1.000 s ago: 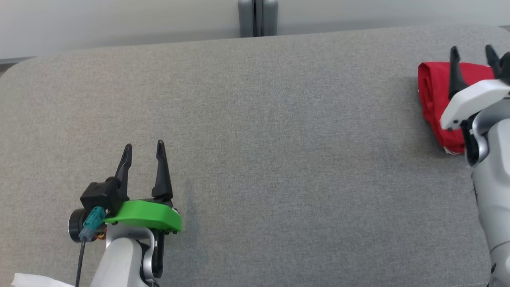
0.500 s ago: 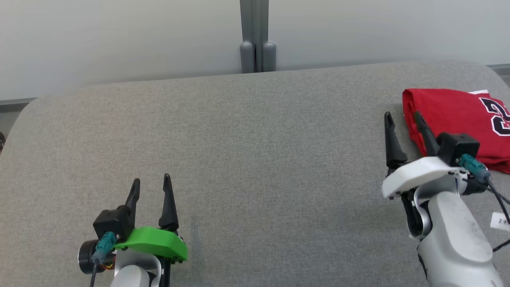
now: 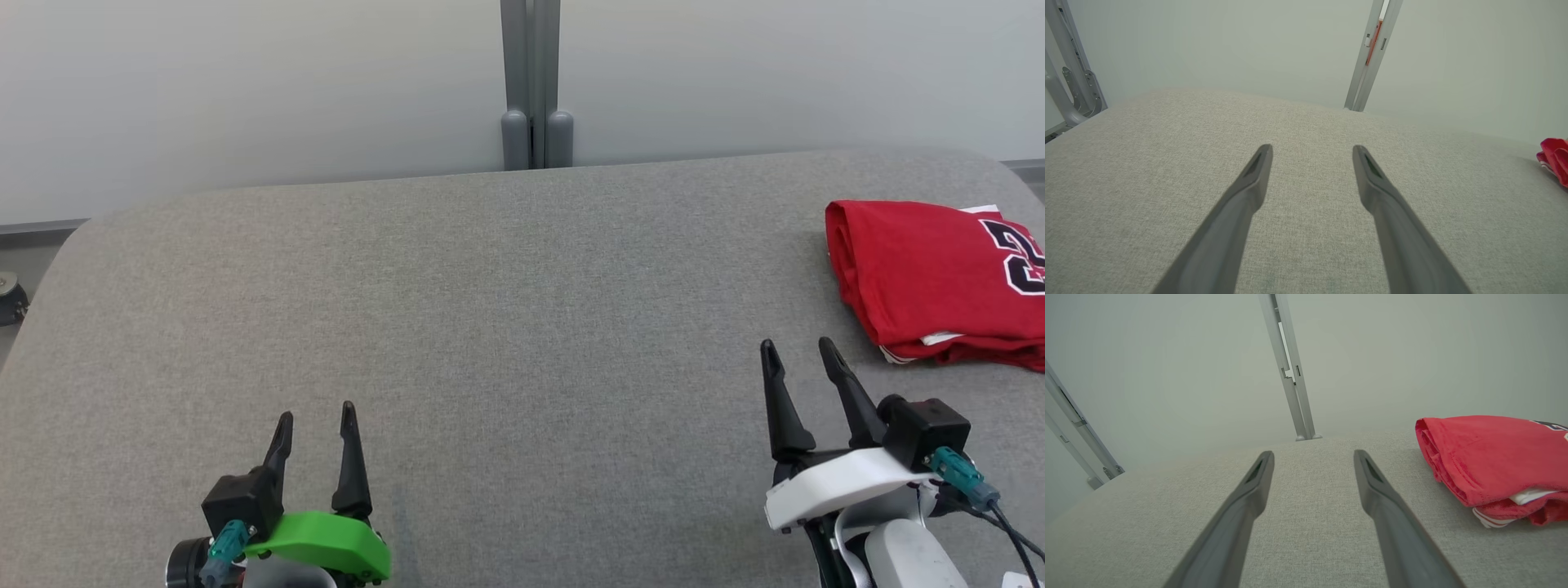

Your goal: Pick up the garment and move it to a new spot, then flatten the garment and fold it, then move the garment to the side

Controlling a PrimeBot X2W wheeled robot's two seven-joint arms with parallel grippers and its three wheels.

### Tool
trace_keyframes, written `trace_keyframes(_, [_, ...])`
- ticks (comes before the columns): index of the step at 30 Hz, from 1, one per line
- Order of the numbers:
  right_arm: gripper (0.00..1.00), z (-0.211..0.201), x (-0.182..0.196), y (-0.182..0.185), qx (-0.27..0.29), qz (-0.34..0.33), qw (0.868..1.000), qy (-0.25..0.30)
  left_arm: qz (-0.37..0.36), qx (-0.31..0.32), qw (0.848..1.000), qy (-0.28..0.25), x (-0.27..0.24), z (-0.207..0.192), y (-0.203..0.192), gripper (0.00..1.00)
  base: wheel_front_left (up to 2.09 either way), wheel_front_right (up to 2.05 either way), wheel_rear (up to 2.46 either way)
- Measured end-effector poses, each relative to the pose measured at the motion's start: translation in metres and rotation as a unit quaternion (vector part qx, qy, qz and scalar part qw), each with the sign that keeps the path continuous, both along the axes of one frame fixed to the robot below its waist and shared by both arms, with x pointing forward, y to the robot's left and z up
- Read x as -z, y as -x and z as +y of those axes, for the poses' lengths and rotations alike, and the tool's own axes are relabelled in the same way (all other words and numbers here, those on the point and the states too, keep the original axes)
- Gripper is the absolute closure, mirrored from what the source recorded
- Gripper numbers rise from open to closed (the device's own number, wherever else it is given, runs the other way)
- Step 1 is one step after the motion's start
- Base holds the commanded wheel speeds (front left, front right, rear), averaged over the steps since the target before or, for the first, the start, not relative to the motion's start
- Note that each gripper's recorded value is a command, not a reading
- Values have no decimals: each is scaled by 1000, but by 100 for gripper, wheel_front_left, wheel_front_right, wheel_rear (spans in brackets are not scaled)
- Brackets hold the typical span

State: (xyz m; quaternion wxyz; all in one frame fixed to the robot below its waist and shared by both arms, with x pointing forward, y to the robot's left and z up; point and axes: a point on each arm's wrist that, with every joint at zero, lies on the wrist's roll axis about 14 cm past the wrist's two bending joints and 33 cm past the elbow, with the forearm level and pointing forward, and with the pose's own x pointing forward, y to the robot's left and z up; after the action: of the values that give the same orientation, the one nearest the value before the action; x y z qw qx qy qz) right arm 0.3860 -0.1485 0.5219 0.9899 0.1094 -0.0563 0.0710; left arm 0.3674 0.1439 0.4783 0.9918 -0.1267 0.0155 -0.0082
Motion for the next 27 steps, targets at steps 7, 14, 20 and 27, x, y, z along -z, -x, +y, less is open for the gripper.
trace_keyframes(7, [0,13,3,9,-20,2,1000,-1,2,-9,1000,-3,1,2,6,0,0,0,0])
trace_keyframes(14, [0,16,7,12,-25,10,1000,-1,2,-12,1000,-8,1,4,10,0,0,0,0])
trace_keyframes(20, [0,13,11,13,-20,18,1000,1,1,-11,1000,-13,1,4,10,0,0,0,0])
trace_keyframes(27, [0,10,12,14,-16,21,1000,1,3,-8,1000,-18,2,2,11,0,0,0,0])
